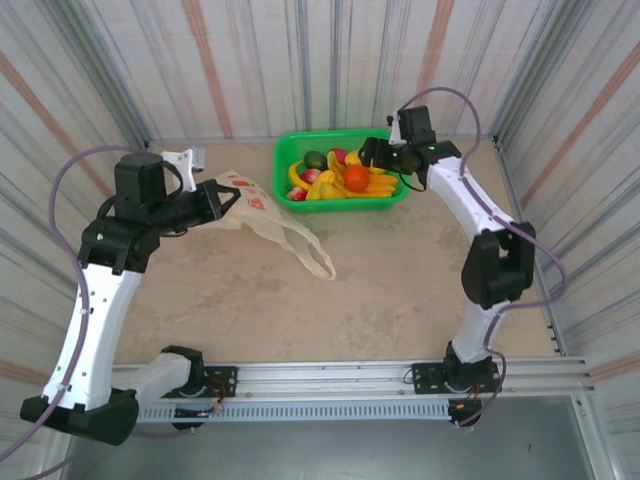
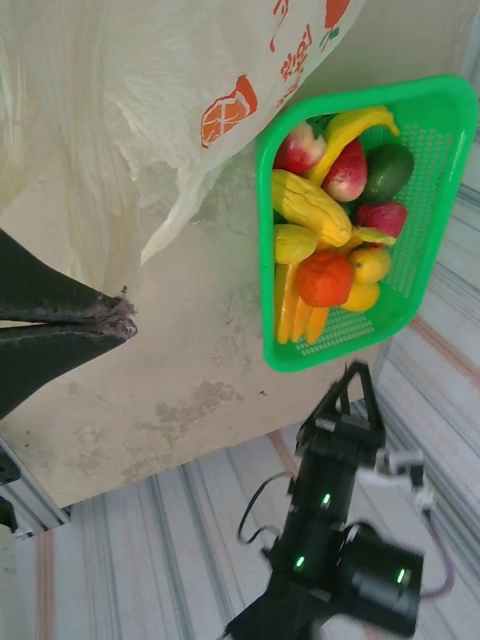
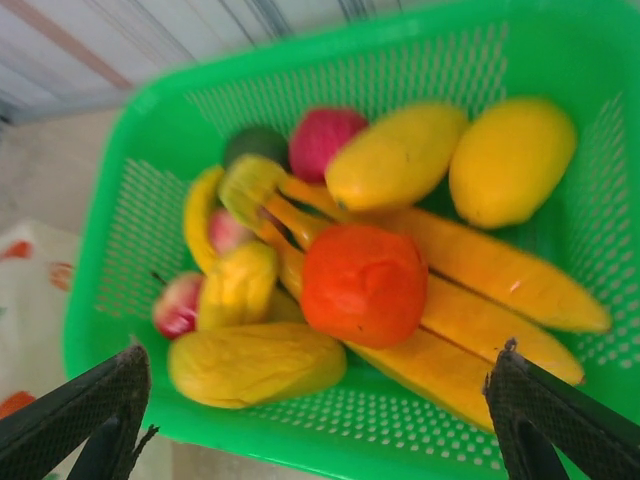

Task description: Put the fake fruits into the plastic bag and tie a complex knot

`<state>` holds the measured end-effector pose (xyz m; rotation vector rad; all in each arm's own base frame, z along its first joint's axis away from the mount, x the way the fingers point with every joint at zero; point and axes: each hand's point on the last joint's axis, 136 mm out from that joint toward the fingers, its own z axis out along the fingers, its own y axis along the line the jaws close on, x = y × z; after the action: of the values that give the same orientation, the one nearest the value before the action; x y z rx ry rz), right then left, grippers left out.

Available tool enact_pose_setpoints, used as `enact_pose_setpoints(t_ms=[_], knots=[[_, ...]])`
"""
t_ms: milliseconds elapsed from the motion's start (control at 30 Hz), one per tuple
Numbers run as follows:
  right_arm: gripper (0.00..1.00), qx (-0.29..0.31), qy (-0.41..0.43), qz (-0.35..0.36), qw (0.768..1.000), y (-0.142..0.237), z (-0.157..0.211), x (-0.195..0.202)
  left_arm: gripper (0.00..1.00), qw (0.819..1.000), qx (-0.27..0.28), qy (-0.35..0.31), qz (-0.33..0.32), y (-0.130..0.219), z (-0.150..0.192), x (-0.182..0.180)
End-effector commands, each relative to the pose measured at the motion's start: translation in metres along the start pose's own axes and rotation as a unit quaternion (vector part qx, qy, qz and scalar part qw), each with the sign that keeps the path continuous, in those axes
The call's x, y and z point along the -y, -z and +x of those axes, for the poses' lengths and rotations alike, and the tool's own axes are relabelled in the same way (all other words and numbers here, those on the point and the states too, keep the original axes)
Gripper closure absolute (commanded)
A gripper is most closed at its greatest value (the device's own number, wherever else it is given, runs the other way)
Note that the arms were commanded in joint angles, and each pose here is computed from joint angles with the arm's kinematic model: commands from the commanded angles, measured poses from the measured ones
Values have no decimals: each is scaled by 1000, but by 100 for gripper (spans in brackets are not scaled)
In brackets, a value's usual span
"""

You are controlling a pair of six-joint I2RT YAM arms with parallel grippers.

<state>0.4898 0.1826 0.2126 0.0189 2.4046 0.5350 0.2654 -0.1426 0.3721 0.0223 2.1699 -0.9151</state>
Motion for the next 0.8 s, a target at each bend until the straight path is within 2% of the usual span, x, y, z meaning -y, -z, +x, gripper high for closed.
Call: enact_pose_setpoints(t_ms=[0,167,300,433,767], knots=[[10,-81,26,22,996,-4,39,-21,100,1000,-9,-23,-4,6,10,1],[8,-98,4,101,990,-27,34,12,100,998,-9,-55,-20,9,9,5],[3,-102,-14,99,990,-46,29,15,100,997,-12,-72,-23,7,10,9],[2,-120,-15,84,989,-71,30,12,100,996,-12,-81,-22,7,9,10],[15,-151,-39,61,986,-112,38,14,100,995,-10,-91,-31,11,8,12]])
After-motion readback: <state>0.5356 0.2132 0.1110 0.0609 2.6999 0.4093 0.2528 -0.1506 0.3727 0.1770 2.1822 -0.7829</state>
